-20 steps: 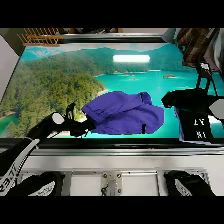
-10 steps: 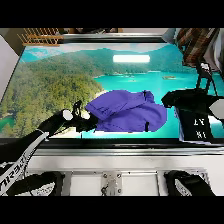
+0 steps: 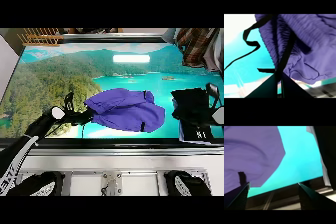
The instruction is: Fold the clothes and pants, and hang the long-sleeved shirts on hangers.
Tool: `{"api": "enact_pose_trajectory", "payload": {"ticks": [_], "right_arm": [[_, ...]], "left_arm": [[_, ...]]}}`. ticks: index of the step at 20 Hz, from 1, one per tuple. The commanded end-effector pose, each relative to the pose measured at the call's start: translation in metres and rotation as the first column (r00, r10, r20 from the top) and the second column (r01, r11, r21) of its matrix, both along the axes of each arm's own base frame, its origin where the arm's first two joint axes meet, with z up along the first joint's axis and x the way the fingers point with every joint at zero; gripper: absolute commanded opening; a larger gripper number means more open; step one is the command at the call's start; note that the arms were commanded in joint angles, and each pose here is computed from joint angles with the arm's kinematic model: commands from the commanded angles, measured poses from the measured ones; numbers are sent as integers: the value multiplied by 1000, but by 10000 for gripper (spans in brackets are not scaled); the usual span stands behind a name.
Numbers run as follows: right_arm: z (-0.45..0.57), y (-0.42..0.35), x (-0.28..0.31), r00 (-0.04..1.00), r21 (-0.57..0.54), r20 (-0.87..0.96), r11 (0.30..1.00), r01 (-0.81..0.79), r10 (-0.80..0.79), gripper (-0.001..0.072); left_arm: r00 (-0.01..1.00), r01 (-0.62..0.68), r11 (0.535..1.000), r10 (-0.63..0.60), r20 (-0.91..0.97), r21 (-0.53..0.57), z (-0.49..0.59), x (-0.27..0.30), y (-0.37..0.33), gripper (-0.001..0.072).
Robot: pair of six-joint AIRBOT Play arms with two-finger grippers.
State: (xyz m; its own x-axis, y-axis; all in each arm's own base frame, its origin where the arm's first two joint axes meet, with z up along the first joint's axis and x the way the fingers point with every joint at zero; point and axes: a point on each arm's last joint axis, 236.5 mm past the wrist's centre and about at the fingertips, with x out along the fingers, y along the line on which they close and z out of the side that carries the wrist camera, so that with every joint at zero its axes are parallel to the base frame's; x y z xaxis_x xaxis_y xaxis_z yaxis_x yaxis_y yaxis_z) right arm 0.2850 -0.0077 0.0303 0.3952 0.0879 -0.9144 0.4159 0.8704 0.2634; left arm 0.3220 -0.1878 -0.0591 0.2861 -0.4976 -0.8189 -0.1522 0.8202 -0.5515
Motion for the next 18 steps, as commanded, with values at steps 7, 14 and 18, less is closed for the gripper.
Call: {"api": "enact_pose_trajectory", "payload": {"ticks": [7,14,18], "right_arm": [[-130,60,-5,975,340,-117,914,220,-191,704],[-153,94,15,983,336,-76,923,185,-169,510],[-144,96,28,994,314,-8,943,110,-113,3]], "left_arm": [[997,31,999,-31,63,-4,20,1,-1,11],[999,-15,1000,16,37,-6,18,5,18,11],[1000,-20,1000,20,23,-19,20,3,18,11]]}}
